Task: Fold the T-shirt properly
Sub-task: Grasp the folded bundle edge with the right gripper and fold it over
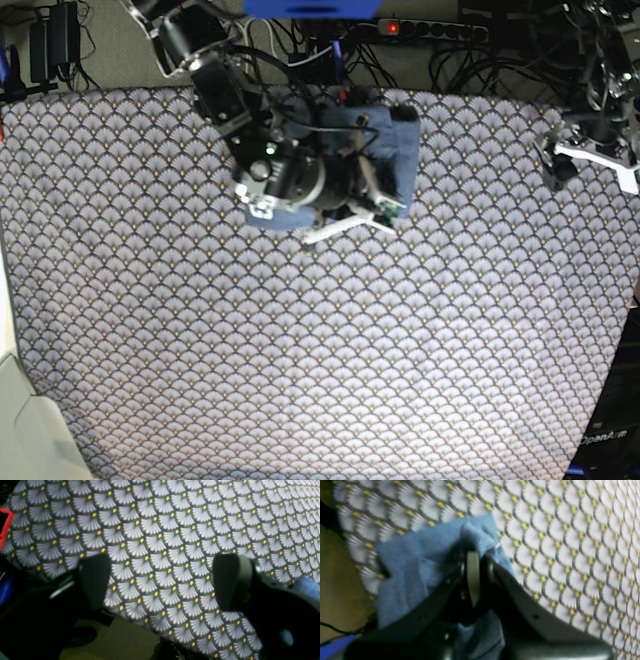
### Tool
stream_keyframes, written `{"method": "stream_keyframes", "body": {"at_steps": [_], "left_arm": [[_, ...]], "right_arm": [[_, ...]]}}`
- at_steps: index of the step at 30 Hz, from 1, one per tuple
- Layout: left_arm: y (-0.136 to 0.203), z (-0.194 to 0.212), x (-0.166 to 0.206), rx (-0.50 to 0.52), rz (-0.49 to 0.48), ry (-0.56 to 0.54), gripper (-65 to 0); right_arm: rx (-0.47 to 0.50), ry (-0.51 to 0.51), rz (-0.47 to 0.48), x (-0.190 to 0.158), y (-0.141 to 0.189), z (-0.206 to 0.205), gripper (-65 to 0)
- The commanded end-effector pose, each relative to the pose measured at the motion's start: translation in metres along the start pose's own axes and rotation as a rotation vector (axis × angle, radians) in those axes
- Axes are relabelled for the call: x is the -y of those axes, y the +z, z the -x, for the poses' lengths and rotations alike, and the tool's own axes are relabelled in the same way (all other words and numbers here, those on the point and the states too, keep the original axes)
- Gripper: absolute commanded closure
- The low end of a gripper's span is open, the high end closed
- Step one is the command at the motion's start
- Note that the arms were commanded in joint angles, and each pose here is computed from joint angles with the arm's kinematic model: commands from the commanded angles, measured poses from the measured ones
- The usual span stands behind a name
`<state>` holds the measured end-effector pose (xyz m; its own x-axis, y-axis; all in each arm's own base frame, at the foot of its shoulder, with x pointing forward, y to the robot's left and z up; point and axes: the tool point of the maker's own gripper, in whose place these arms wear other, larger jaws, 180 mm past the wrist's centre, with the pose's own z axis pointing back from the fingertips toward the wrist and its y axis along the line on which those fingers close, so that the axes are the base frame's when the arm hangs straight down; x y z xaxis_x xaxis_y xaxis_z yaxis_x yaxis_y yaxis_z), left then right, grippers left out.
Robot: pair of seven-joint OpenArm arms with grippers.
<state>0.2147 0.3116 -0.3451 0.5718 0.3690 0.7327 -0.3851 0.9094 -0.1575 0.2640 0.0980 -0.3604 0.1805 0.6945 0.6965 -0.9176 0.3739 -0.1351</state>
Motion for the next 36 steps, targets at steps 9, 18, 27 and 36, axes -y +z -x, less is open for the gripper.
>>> {"method": "stream_keyframes", "body": {"at_steps": [9,18,27,36], "left_arm": [[0.003,-0.013,-0.002,0.043,0.000,-0.015,-63.3],[0.002,-0.013,-0.002,0.042,-0.001,-0.014,-63.3],[0.002,-0.012,-0.001,0.041,0.000,-0.015,-63.3],[0.002,-0.012,-0.001,0.039,0.000,-0.015,-63.3]], "right_arm": [[0.117,0.017,0.032,0.017,0.006,-0.047,0.0],[0.125,0.009,0.019,0.012,0.003,-0.051,0.0],[0.057,-0.023,-0.030,0.003,-0.015,-0.030,-6.9],[0.118,0.021,-0.016,-0.003,-0.003,-0.052,-38.3]]}}
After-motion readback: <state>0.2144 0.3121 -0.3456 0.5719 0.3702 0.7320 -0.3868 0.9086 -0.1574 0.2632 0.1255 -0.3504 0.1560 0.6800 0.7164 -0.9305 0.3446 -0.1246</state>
